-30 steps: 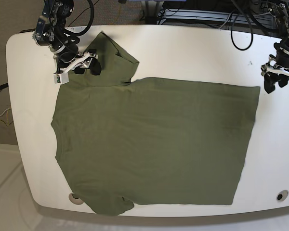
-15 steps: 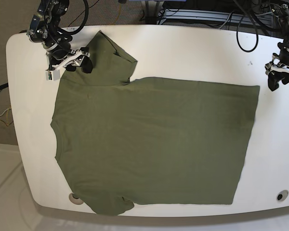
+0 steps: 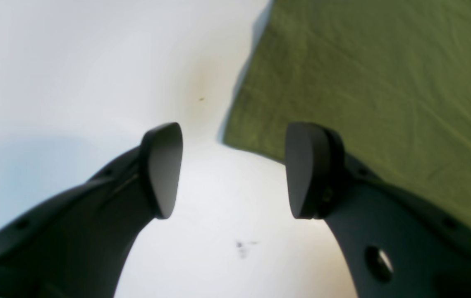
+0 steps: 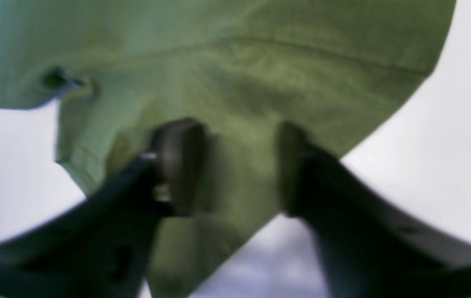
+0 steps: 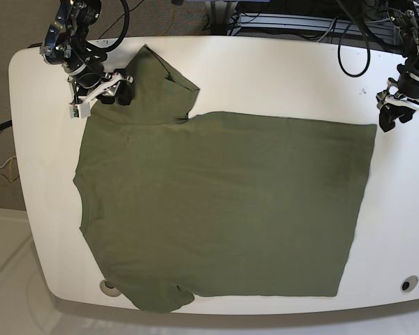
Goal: Fold the T-shirt properly
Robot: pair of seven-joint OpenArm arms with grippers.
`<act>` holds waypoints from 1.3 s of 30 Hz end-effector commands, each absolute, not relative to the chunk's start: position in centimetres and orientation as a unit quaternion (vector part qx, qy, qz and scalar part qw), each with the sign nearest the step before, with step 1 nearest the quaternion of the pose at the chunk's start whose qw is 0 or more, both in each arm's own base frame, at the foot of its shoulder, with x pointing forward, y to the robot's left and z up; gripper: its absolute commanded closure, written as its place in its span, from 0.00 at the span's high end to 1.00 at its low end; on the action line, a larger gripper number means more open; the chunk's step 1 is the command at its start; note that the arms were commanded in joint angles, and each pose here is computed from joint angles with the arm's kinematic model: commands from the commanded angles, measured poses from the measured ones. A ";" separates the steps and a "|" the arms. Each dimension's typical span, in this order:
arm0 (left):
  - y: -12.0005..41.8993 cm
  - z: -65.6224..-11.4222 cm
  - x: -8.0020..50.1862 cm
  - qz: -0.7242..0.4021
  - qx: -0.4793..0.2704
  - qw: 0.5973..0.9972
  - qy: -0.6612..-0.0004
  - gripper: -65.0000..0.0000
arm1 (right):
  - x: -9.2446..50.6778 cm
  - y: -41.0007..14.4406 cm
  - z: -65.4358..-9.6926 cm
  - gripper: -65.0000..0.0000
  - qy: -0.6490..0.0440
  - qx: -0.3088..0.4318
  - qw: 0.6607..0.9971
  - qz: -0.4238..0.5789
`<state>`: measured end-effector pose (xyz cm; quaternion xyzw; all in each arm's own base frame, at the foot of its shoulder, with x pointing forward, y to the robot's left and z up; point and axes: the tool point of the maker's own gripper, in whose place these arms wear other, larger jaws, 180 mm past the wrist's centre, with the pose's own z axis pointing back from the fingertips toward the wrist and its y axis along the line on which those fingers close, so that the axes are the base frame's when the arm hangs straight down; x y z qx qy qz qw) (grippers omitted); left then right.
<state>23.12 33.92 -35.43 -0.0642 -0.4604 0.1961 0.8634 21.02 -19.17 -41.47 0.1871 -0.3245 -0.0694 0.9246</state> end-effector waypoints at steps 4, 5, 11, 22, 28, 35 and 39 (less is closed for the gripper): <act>34.6 -33.3 24.1 0.183 -0.058 0.849 -0.492 0.56 | 21.7 -19.8 -40.5 0.24 -0.340 0.180 0.921 -0.065; 34.5 -33.5 24.1 0.180 -0.059 0.852 -0.488 0.56 | 21.7 -19.7 -40.5 0.26 -0.339 0.183 0.921 -0.065; 34.5 -33.9 24.0 0.177 -0.059 0.857 -0.481 0.56 | 21.6 -19.7 -40.7 0.38 -0.337 0.185 0.921 -0.067; 34.5 -34.2 23.8 0.185 -0.058 0.856 -0.479 0.56 | 21.5 -19.6 -40.4 0.54 -0.344 0.180 0.920 -0.055; 34.4 -34.6 24.1 0.175 -0.061 0.863 -0.470 0.57 | 21.3 -21.5 -39.7 0.54 -0.344 0.154 0.925 -0.049; 33.8 -35.2 24.6 0.156 -0.075 0.869 -0.464 0.57 | 20.9 -22.7 -39.8 0.54 -0.341 0.143 0.927 -0.056; 33.0 -35.0 25.3 0.124 -0.091 0.870 -0.468 0.57 | 21.5 -23.2 -39.6 0.54 -0.346 0.139 0.926 -0.062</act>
